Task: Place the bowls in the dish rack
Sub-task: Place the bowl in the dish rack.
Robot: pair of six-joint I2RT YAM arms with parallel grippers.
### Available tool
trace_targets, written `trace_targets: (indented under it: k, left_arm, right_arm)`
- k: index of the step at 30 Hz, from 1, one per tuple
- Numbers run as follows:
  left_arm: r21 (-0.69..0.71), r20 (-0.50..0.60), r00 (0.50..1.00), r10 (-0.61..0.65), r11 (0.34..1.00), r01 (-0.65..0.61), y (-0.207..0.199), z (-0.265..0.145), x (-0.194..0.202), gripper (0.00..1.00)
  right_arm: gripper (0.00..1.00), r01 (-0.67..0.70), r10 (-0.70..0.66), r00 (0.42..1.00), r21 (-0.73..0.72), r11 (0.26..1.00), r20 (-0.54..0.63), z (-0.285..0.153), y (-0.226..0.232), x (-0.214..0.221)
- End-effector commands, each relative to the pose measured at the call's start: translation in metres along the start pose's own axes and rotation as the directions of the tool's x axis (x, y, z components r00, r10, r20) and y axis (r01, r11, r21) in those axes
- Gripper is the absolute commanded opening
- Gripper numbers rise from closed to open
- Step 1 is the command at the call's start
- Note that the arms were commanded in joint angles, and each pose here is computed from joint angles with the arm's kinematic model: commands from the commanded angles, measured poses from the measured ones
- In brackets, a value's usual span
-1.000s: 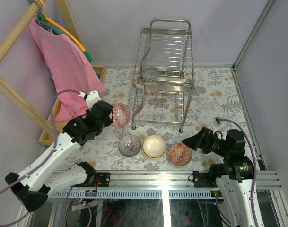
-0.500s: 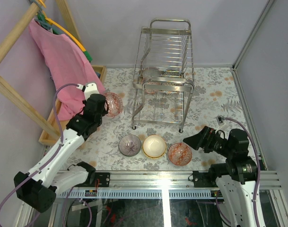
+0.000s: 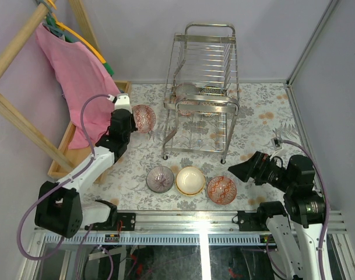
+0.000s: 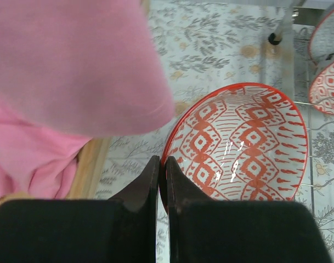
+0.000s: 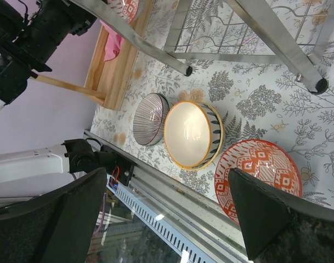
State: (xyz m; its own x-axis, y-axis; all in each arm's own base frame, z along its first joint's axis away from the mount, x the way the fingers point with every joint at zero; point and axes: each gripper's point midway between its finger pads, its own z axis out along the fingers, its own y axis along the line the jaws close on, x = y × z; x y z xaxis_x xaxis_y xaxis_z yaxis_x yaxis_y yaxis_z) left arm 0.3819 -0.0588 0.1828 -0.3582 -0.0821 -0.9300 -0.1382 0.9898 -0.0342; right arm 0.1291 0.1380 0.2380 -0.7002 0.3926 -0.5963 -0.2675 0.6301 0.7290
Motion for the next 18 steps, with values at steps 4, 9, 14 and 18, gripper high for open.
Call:
trace_targets:
  k: [4, 9, 14, 18]
  left_arm:
    - [0.206, 0.369, 0.929, 0.033, 0.971, -0.117, -0.044, 0.014, -0.073, 0.00]
    - [0.255, 0.462, 0.886, 0.049, 0.949, -0.186, -0.061, 0.023, -0.086, 0.00]
    - [0.311, 0.509, 0.860, 0.043, 0.922, -0.230, -0.077, 0.032, -0.092, 0.00]
    - [0.349, 0.525, 0.851, 0.017, 0.908, -0.233, -0.086, 0.037, -0.085, 0.00]
  right_arm:
    - [1.00, -0.002, 0.001, 1.000, -0.023, 1.000, -0.025, -0.007, 0.007, 0.009]
    - [1.00, 0.002, -0.003, 1.000, -0.025, 1.000, -0.024, -0.012, 0.008, 0.014]
    - [1.00, -0.005, 0.005, 0.999, -0.026, 1.000, -0.033, -0.012, 0.007, 0.017]
    - [1.00, -0.019, 0.018, 0.999, -0.024, 1.000, -0.032, -0.008, 0.003, 0.018]
